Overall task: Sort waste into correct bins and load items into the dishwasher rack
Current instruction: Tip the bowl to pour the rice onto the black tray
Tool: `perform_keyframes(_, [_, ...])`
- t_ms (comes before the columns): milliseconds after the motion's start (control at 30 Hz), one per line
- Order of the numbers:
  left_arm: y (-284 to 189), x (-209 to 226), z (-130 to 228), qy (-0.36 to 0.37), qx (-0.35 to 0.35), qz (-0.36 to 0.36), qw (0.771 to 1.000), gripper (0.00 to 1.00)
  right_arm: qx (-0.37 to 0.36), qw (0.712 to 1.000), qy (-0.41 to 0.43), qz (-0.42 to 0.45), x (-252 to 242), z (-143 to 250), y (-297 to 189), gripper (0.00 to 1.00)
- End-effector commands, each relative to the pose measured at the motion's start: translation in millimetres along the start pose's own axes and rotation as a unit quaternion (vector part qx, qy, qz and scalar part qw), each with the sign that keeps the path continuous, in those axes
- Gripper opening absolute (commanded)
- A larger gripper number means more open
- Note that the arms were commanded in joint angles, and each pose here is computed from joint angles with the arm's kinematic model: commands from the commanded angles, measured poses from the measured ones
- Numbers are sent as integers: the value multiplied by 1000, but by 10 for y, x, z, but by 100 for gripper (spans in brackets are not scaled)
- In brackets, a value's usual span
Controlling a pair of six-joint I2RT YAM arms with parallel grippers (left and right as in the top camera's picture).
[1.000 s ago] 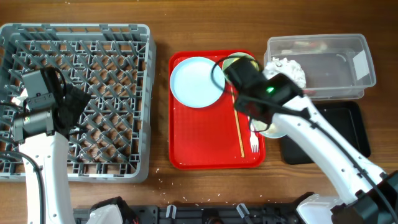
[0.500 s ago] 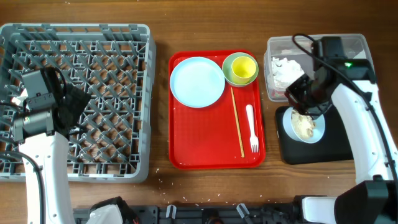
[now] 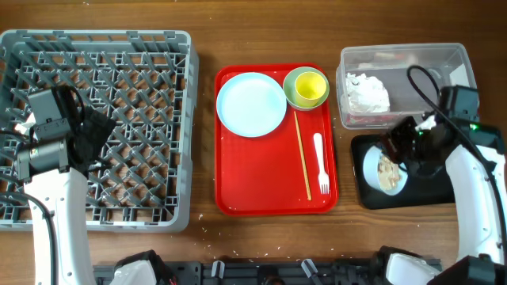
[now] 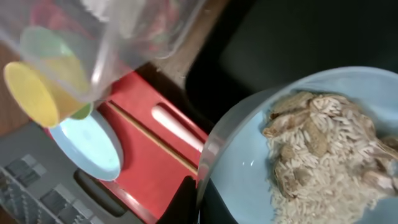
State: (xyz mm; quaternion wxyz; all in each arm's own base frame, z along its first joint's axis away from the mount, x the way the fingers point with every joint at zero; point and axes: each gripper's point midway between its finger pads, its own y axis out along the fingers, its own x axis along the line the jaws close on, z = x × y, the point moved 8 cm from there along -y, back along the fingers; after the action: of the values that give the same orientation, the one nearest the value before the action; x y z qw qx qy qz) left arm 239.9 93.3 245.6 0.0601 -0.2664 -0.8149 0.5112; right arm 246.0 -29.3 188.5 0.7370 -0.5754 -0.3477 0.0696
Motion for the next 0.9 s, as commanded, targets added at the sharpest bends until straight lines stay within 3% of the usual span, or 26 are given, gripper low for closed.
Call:
perform_keyframes(0, [-23, 12, -11, -10, -4, 2, 1000, 100, 4, 1000, 1, -18, -84, 4, -12, 4])
perform_keyframes(267, [-23, 12, -11, -10, -4, 2, 1000, 100, 79, 983, -19, -165, 97, 55, -131, 4])
perform_keyframes(433, [-23, 12, -11, -10, -4, 2, 1000, 100, 127, 955, -56, -263, 173, 129, -149, 4])
perform_keyframes(767, [-23, 12, -11, -10, -4, 2, 1000, 100, 31, 954, 22, -297, -340, -327, -340, 4])
perform_keyframes(867, [-23, 12, -11, -10, -4, 2, 1000, 100, 29, 936, 16, -352, -413, -358, -427, 4])
